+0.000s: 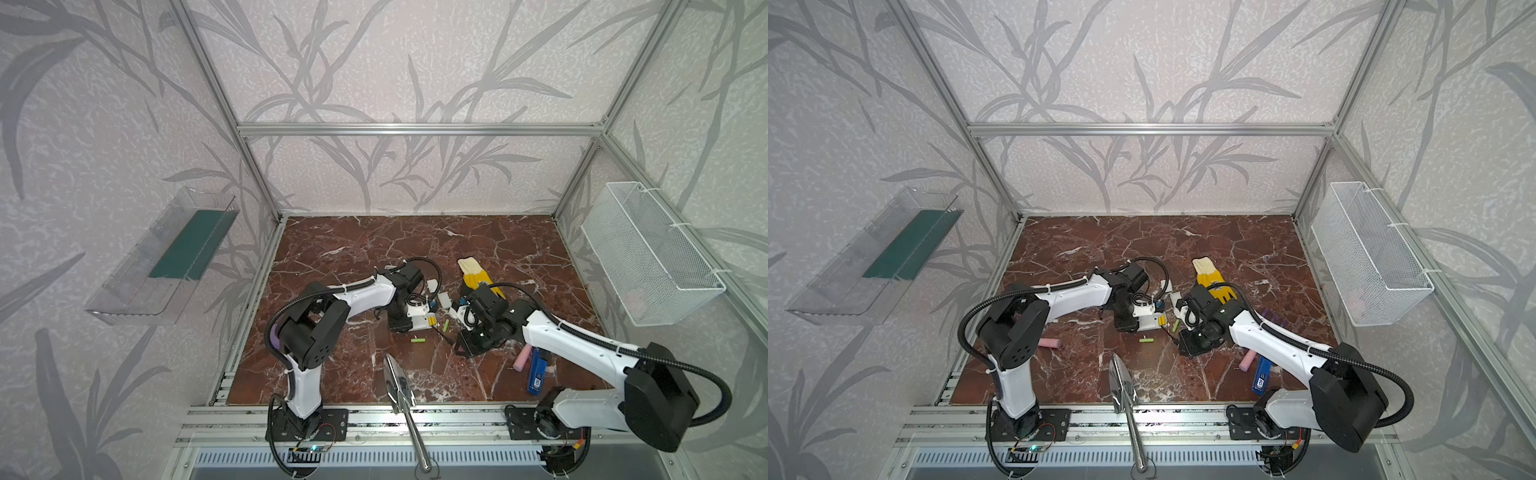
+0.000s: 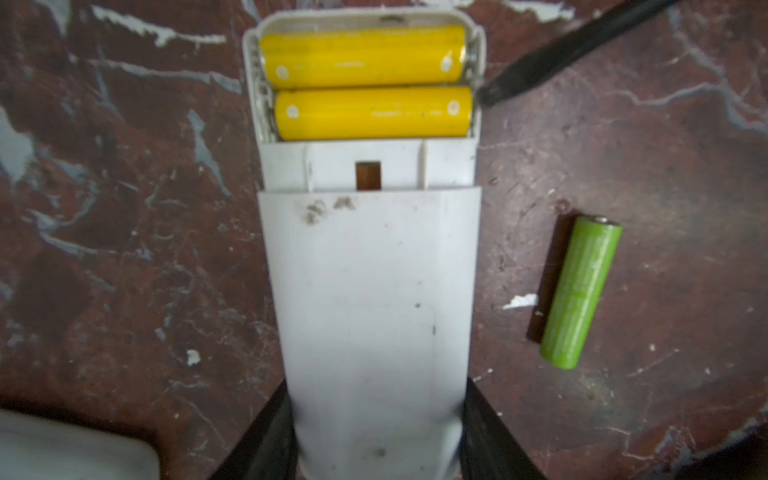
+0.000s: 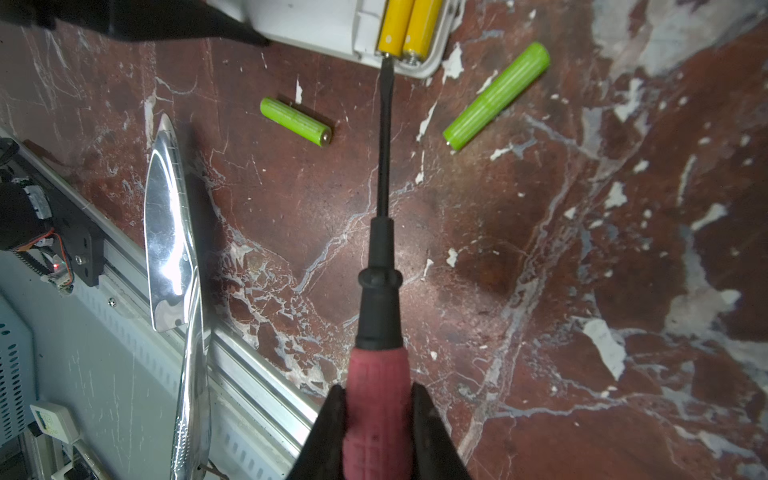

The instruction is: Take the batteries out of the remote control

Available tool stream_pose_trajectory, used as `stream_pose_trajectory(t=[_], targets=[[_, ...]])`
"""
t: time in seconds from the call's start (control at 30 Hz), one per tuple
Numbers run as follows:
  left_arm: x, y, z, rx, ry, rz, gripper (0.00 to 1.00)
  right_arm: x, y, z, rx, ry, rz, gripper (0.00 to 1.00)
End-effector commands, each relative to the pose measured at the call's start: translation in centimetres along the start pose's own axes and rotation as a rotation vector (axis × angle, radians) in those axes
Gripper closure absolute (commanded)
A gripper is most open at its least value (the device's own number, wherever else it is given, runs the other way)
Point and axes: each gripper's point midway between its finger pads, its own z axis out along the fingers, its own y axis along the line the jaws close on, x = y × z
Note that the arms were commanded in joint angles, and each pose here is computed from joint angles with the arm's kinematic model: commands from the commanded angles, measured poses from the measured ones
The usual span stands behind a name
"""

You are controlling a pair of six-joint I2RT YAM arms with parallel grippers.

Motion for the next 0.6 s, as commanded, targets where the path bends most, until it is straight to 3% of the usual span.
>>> stream_pose_trajectory(t=[0.0, 0.33, 0.57], targets=[[1.3, -1.2, 1.3, 0.053, 0.065, -0.006, 0.63, -0.1, -0.2, 0.4, 0.000, 0.002, 0.011, 1.00], [1.1, -1.6, 1.3, 0.070, 0.055, -0.005, 0.63, 0.0, -1.1, 1.2, 0.033, -0.017, 0.043, 1.00], [0.9, -2.1, 1.2, 0.096, 0.043, -0.001, 0.64, -0.1, -2.3, 2.8, 0.091, -0.121, 0.094, 1.00]])
